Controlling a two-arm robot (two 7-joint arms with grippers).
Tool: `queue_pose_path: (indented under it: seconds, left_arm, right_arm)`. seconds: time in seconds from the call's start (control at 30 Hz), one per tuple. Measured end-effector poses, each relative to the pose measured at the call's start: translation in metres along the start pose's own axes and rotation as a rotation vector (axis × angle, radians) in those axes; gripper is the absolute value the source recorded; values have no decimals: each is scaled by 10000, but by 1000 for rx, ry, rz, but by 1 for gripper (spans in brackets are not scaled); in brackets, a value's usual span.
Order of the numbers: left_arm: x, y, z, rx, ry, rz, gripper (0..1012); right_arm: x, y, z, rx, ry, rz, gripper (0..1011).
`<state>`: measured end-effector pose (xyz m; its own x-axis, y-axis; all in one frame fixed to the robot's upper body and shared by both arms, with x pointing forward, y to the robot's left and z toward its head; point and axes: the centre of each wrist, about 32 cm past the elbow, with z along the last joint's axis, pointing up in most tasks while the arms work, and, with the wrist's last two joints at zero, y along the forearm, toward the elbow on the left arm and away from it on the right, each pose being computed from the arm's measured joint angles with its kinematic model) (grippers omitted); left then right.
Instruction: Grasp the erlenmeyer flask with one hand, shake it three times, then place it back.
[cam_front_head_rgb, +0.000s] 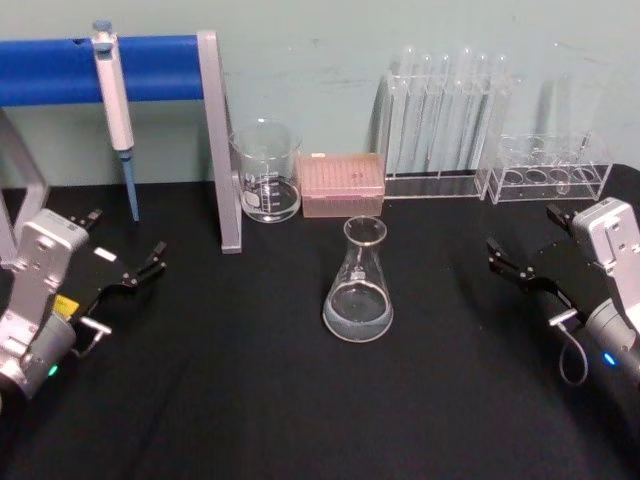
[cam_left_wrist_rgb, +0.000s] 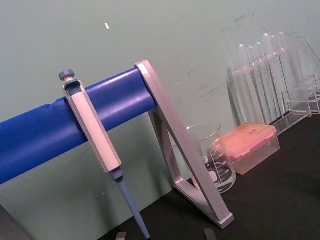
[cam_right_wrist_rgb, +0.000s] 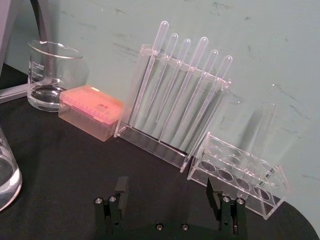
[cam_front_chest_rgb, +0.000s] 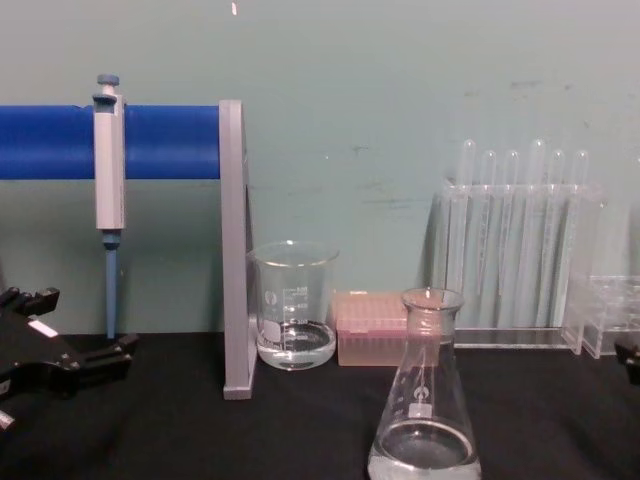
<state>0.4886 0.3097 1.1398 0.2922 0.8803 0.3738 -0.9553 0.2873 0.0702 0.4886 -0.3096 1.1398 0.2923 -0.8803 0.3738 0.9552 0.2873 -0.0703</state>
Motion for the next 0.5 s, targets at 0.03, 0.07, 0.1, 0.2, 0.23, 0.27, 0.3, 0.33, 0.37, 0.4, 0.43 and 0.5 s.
queue_pose_path:
  seconds: [0.03,0.07,0.1,0.2,0.23,0.27,0.3,0.33,0.37,0.4,0.43,0.5]
  left_arm:
    - [0,0,0,0,0,0,1001]
    - [0,0,0,0,0,0,1001]
    - [0,0,0,0,0,0,1001]
    - [0,0,0,0,0,0,1001]
    - [0,0,0,0,0,0,1001]
    - [0,0,0,0,0,0,1001]
    - [0,0,0,0,0,0,1001]
    - [0,0,0,0,0,0,1001]
    - [0,0,0,0,0,0,1001]
    - [0,0,0,0,0,0,1001]
    - [0,0,0,0,0,0,1001]
    - [0,0,0,0,0,0,1001]
  right_arm:
    - [0,0,0,0,0,0,1003]
    - [0,0,0,0,0,0,1003]
    - [0,0,0,0,0,0,1003]
    - [0,0,0,0,0,0,1003]
    - [0,0,0,0,0,0,1003]
    - [0,0,0,0,0,0,1003]
    - [0,0,0,0,0,0,1003]
    - [0,0,0,0,0,0,1002]
    - [0,0,0,0,0,0,1003]
    - [0,0,0,0,0,0,1003]
    - [1,0,0,0,0,0,1003]
    - [9,-9,8,2,1,11,1003]
